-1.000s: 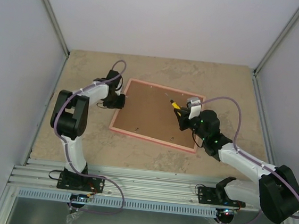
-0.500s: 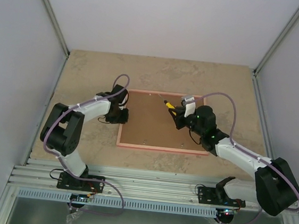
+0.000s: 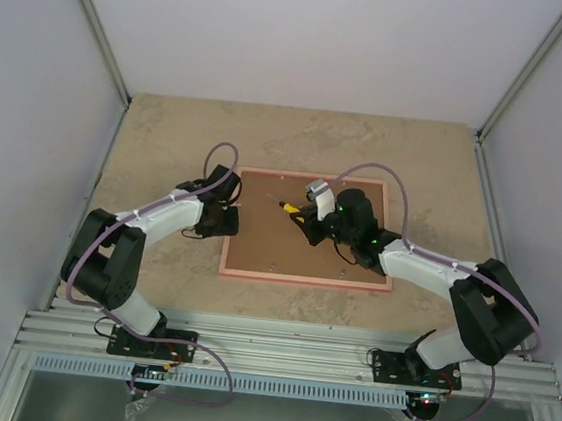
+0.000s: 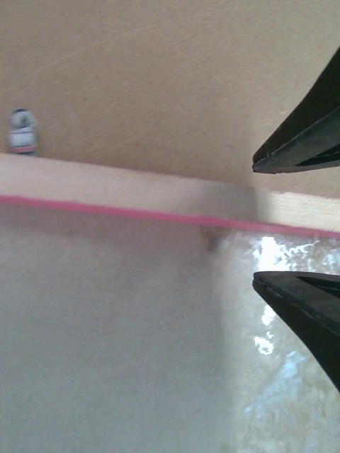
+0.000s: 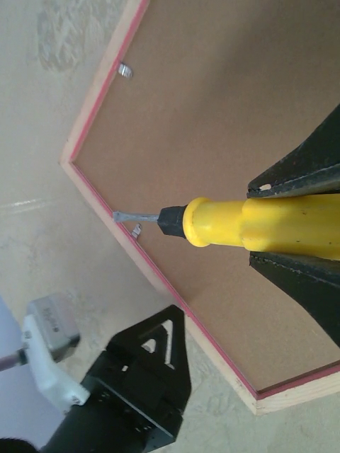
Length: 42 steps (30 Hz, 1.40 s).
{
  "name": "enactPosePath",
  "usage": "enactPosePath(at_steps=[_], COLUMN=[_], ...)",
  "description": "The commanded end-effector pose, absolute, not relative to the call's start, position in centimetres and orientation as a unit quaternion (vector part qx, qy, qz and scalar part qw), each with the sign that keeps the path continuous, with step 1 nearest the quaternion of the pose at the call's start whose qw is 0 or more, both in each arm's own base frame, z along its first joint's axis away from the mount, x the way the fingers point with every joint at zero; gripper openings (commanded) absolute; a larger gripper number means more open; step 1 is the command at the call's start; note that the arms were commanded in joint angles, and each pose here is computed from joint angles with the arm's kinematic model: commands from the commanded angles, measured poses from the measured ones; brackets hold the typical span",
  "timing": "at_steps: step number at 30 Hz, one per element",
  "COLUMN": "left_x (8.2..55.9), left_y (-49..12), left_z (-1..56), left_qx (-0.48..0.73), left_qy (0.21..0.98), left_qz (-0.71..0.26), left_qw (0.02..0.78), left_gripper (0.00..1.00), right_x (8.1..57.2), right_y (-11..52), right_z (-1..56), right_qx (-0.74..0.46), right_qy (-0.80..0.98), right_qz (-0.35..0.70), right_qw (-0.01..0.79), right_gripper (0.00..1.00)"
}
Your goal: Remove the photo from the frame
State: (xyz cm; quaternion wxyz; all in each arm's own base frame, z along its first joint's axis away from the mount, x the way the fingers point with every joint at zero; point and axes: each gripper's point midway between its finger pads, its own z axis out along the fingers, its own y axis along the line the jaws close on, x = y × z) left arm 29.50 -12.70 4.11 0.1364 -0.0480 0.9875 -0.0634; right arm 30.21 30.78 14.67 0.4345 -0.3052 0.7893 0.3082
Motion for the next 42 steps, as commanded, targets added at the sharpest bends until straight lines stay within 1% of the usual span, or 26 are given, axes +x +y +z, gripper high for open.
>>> enactPosePath(at_steps=[1, 6, 14, 16, 19, 24, 29, 34, 42], left_x=[32.0, 34.2, 36.2, 36.2, 35.9, 35.3, 35.0, 34.4, 33.8], left_y=[-12.1, -14.4, -13.8, -13.8, -13.7, -15.6, -16.7, -17.4, -17.6], left_z=[5.5, 4.7, 2.9, 2.6, 1.9, 1.8, 2.5, 2.5, 2.5], left_qx=[-0.097, -0.097, -0.095, -0.086, -0.077, -0.045, -0.021, -0.004, 0.013], left_qy=[0.974, 0.966, 0.967, 0.968, 0.971, 0.969, 0.968, 0.967, 0.965], left_qz=[-0.054, -0.107, -0.104, -0.102, -0.098, -0.14, -0.144, -0.148, -0.148], left_qw=[0.198, 0.216, 0.213, 0.211, 0.205, 0.196, 0.204, 0.209, 0.217], left_gripper=[0.42, 0.44, 0.38, 0.35, 0.28, 0.18, 0.13, 0.11, 0.12], right_x=[30.3, 30.3, 31.5, 31.8, 32.4, 32.9, 33.3, 33.7, 34.2], right_y=[32.5, 33.7, 35.0, 35.3, 35.7, 36.2, 36.1, 36.0, 36.5], right_z=[13.9, 12.8, 11.1, 10.8, 10.4, 9.8, 9.4, 9.0, 8.8], right_qx=[-0.34, -0.355, -0.371, -0.373, -0.377, -0.384, -0.384, -0.38, -0.381], right_qy=[0.788, 0.79, 0.8, 0.801, 0.804, 0.807, 0.813, 0.819, 0.819], right_qz=[0.308, 0.318, 0.308, 0.307, 0.301, 0.295, 0.283, 0.276, 0.276], right_qw=[0.411, 0.386, 0.356, 0.353, 0.348, 0.338, 0.334, 0.33, 0.33], right_gripper=[0.0, 0.0, 0.0, 0.0, 0.0, 0.01, 0.0, 0.01, 0.0])
